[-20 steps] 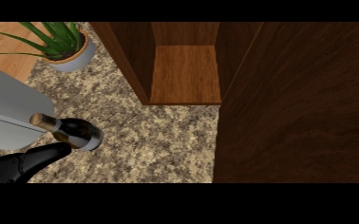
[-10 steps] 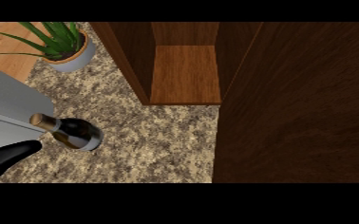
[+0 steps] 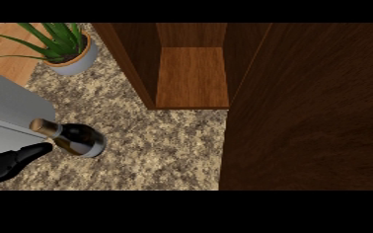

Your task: Pick up the wine, place it into the cabinet and close the cabinet

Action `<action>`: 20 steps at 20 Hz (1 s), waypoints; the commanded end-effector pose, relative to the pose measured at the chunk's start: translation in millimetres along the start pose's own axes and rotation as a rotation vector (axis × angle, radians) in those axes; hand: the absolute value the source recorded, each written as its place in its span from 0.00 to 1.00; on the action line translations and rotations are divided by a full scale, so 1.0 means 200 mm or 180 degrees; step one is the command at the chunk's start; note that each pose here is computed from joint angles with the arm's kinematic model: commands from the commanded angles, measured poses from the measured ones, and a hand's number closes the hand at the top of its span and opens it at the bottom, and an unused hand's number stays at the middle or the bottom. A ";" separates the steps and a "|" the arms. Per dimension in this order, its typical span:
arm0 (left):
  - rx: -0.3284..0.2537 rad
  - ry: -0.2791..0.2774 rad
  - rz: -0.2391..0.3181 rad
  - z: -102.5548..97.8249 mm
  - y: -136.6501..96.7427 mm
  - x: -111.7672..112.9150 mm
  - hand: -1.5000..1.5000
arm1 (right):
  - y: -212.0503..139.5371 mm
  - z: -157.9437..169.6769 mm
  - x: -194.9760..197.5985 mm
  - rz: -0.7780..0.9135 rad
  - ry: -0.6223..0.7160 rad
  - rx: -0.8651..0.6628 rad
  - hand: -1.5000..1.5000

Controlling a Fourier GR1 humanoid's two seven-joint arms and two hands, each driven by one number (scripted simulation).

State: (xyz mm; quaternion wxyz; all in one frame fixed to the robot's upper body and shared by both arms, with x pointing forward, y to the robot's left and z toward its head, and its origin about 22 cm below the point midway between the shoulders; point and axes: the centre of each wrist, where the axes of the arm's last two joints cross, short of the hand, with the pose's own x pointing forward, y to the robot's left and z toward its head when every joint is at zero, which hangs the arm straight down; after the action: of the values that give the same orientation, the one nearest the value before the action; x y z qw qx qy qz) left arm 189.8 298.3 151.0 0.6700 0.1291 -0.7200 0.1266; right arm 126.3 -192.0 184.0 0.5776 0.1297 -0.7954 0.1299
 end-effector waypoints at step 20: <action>0.0059 0.0371 -0.0162 -0.15 0.18 -0.67 0.00 | 0.00 0.21 0.21 -0.0056 -0.0269 0.0055 0.00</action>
State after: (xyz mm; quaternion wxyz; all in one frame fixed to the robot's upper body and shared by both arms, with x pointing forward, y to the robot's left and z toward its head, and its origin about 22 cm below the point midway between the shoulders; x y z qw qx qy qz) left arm 208.4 345.4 42.0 0.7069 0.1386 -0.6828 0.1215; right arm 123.7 -193.2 180.6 0.5769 0.1255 -0.7962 0.1325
